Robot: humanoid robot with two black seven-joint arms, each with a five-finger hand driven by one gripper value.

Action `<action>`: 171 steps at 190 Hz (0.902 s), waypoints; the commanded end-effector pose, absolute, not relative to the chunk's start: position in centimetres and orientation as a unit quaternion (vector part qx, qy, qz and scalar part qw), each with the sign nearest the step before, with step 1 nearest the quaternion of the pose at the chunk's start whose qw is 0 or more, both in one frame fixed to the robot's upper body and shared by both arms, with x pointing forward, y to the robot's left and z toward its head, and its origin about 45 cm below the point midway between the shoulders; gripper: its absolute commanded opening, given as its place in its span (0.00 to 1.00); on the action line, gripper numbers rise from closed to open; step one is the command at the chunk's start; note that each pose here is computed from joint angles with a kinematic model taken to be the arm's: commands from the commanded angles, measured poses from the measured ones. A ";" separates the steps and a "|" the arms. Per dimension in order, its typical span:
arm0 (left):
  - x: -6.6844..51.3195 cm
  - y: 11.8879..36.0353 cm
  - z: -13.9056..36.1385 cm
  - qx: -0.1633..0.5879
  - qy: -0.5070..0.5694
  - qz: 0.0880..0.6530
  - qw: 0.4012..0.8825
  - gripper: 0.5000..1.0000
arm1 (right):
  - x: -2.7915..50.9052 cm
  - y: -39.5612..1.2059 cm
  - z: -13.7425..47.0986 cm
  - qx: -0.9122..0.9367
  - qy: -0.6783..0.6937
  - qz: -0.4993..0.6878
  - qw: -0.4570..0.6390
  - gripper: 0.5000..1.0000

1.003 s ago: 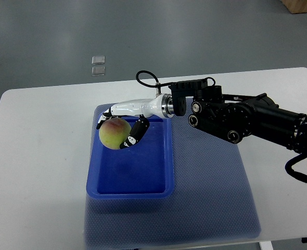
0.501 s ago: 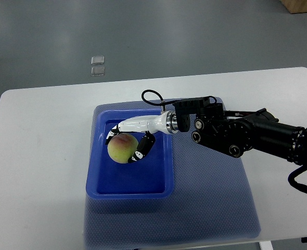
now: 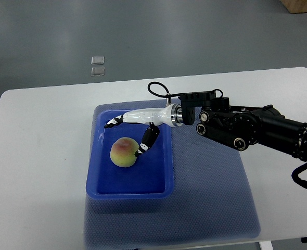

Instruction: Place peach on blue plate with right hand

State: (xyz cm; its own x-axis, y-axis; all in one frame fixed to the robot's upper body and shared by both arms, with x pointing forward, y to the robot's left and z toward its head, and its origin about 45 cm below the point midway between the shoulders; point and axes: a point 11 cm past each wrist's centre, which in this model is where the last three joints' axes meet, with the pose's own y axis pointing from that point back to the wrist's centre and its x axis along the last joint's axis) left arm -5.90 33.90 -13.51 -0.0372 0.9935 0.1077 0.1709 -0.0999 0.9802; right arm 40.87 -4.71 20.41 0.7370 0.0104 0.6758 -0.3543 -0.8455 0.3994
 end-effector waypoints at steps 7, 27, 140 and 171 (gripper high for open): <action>-5.9 33.9 -13.5 0.554 0.525 0.493 0.417 1.00 | 42.0 -5.8 22.6 0.930 -0.138 0.269 0.210 0.86; -5.9 33.9 -13.5 0.554 0.525 0.493 0.418 1.00 | 42.2 -7.9 22.6 0.963 -0.190 0.136 0.136 0.86; -5.9 33.9 -13.5 0.554 0.525 0.492 0.418 1.00 | 46.3 -22.3 17.1 0.853 -0.478 -0.211 -0.004 0.86; -5.9 33.9 -13.5 0.554 0.525 0.493 0.417 1.00 | 45.9 -23.6 15.7 0.824 -0.499 -0.267 -0.022 0.86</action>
